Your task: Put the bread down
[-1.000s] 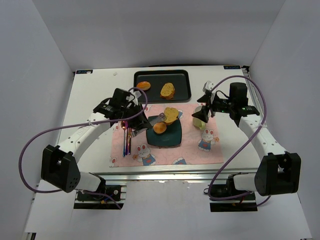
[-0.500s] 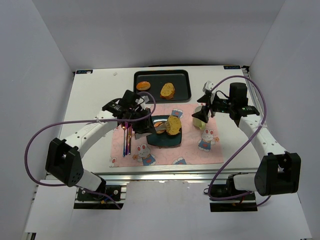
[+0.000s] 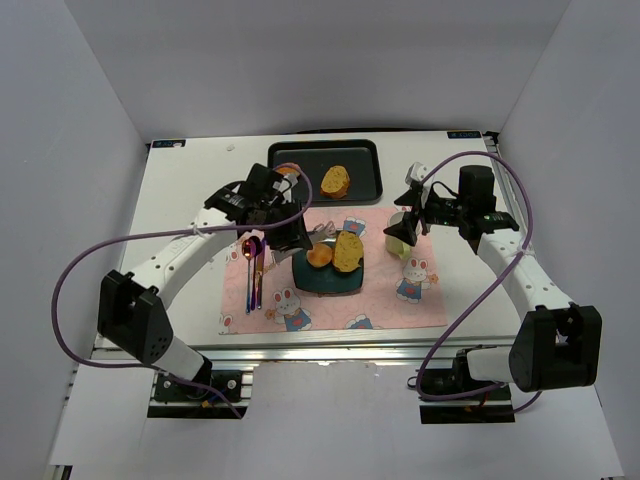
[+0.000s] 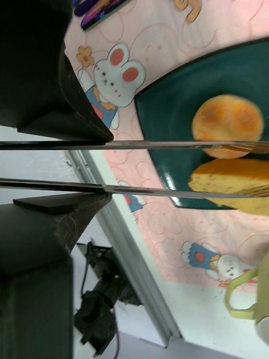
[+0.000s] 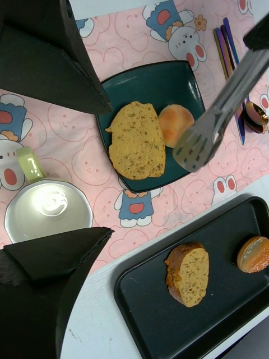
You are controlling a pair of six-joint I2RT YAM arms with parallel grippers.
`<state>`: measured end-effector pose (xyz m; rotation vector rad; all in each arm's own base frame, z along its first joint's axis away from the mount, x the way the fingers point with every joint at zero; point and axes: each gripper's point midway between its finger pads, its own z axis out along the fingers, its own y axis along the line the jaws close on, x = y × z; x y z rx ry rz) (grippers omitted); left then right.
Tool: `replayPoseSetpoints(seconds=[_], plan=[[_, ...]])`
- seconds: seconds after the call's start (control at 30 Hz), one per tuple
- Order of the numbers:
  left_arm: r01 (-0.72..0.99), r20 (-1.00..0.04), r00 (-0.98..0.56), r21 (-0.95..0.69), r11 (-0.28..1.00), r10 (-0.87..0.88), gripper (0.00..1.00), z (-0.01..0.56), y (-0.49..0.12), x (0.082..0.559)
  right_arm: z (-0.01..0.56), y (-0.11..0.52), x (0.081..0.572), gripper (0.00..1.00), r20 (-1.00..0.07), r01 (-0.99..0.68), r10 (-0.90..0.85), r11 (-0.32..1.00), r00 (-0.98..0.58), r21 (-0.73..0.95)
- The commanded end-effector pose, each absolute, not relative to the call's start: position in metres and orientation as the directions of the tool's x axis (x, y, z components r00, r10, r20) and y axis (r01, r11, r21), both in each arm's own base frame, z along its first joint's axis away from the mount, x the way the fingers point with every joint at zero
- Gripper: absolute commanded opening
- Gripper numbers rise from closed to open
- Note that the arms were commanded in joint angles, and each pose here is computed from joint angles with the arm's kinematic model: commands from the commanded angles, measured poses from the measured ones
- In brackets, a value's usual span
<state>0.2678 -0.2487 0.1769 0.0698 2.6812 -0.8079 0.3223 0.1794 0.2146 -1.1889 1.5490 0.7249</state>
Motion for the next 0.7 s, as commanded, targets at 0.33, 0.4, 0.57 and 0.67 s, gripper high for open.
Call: replayPoseSetpoints(seconds=[0.33,0.4,0.57,0.67], plan=[[0.093,-0.522,-0.808,-0.571,0.816,-0.274,0.40,0.183,-0.244,0.444,0.225,0.185,0.321,0.86,-0.960,-0.943,-0.279,0.312,0.029,-0.119],[0.106,-0.528,-0.808,-0.567,0.817,-0.262,0.41,0.178,-0.245,0.461,0.225,0.185,0.321,0.86,-0.960,-0.943,-0.280,0.310,0.029,-0.119],[0.135,-0.526,-0.805,-0.610,0.781,-0.273,0.45,0.170,-0.258,0.495,0.225,0.186,0.323,0.86,-0.961,-0.943,-0.275,0.311,0.030,-0.118],[0.153,-0.526,-0.806,-0.629,0.762,-0.272,0.46,0.169,-0.265,0.501,0.224,0.185,0.323,0.86,-0.960,-0.942,-0.277,0.313,0.029,-0.119]])
